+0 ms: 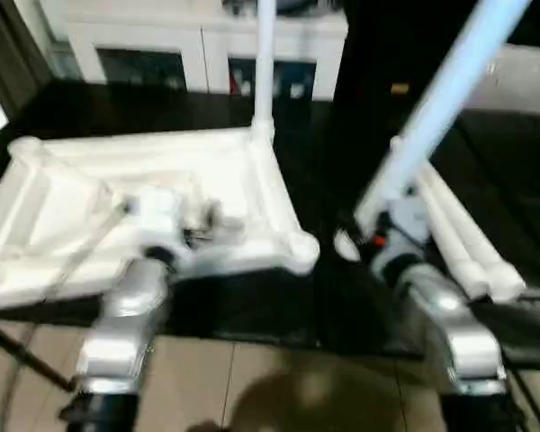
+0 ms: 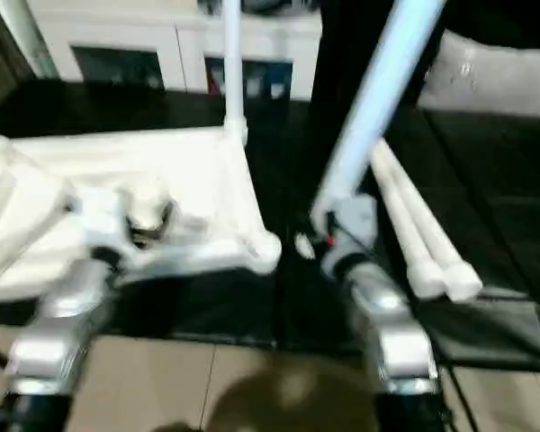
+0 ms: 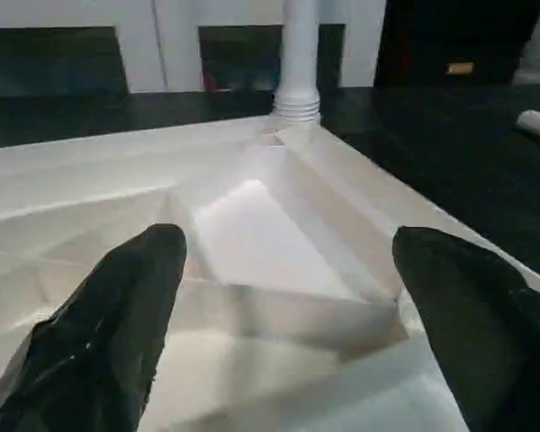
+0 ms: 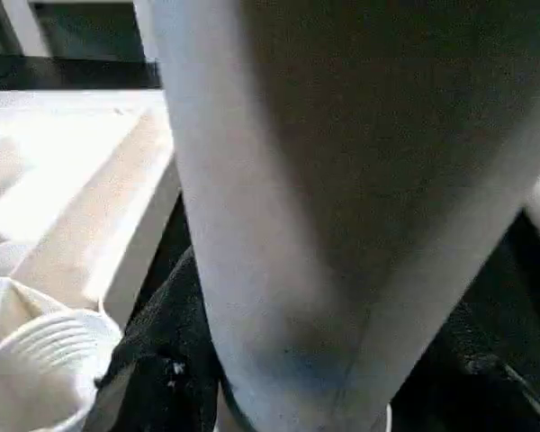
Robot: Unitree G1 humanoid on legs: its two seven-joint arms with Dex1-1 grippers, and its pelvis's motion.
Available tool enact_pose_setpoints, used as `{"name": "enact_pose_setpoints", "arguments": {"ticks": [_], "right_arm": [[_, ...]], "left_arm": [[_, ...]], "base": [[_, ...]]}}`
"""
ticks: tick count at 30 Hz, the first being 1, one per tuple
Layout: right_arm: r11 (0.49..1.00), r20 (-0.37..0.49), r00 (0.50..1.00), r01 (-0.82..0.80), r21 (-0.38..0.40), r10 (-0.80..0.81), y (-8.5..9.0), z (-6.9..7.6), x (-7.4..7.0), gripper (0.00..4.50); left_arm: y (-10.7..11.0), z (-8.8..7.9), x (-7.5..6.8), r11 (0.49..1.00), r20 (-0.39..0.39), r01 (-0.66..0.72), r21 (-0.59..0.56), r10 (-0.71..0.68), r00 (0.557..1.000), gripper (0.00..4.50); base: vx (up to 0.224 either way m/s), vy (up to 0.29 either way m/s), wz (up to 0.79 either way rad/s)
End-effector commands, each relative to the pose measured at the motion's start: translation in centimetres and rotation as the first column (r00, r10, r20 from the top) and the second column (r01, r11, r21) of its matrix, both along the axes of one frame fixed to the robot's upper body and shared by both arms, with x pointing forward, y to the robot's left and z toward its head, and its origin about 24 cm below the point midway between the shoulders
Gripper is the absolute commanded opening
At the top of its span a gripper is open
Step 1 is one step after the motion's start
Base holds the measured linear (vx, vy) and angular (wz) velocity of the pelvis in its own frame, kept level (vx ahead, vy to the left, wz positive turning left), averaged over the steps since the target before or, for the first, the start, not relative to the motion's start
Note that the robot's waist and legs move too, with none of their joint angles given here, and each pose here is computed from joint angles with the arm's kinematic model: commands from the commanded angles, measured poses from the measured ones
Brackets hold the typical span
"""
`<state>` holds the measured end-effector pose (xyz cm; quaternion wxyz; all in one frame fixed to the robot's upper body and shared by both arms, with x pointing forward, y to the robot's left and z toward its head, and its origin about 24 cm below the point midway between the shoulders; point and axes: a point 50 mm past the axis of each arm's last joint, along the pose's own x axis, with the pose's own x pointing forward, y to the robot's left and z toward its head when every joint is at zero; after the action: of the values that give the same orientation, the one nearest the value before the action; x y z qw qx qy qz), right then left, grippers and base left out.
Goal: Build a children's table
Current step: Pick table leg
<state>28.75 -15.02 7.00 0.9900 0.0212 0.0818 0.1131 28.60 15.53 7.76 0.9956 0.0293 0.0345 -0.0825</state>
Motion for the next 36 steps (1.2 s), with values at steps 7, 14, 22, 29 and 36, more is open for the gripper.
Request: {"name": "enact_pose_setpoints", "arguments": {"ticks": [7, 14, 22, 29, 36], "right_arm": [[0.998, 0.020, 0.998, -0.058, 0.006, 0.057, 1.2, 0.6, 0.0, 1.91], [0.999, 0.019, 0.998, -0.052, 0.002, 0.052, 1.3, 0.5, 0.3, 1.91], [0.999, 0.022, 0.999, -0.040, -0.010, 0.041, 0.8, 0.5, 0.0, 1.91], [0.999, 0.012, 0.999, -0.052, -0.003, 0.052, 1.1, 0.4, 0.1, 1.91], [0.998, 0.007, 0.998, -0.066, -0.004, 0.066, 1.3, 0.2, 0.1, 1.91]], "left_arm": [[1.1, 0.7, 0.5, 0.999, 0.025, -0.037, 0.006, 0.037, 0.999, 4.18], [0.9, 0.4, 0.4, 1.000, 0.002, -0.015, 0.020, 0.015, 1.000, 4.18], [0.4, 0.3, 1.1, 1.000, 0.002, -0.012, 0.017, 0.012, 1.000, 4.18], [0.6, 0.2, 0.7, 1.000, 0.005, 0.002, -0.010, -0.002, 1.000, 4.18], [0.6, 0.3, 0.4, 0.999, 0.017, 0.037, -0.038, -0.037, 0.999, 4.18]], "base": [[-0.055, -0.019, -0.03], [0.006, 0.045, -0.03], [-0.001, 0.162, 0.04], [-0.013, 0.015, -0.03], [0.000, 0.000, 0.00]]}}
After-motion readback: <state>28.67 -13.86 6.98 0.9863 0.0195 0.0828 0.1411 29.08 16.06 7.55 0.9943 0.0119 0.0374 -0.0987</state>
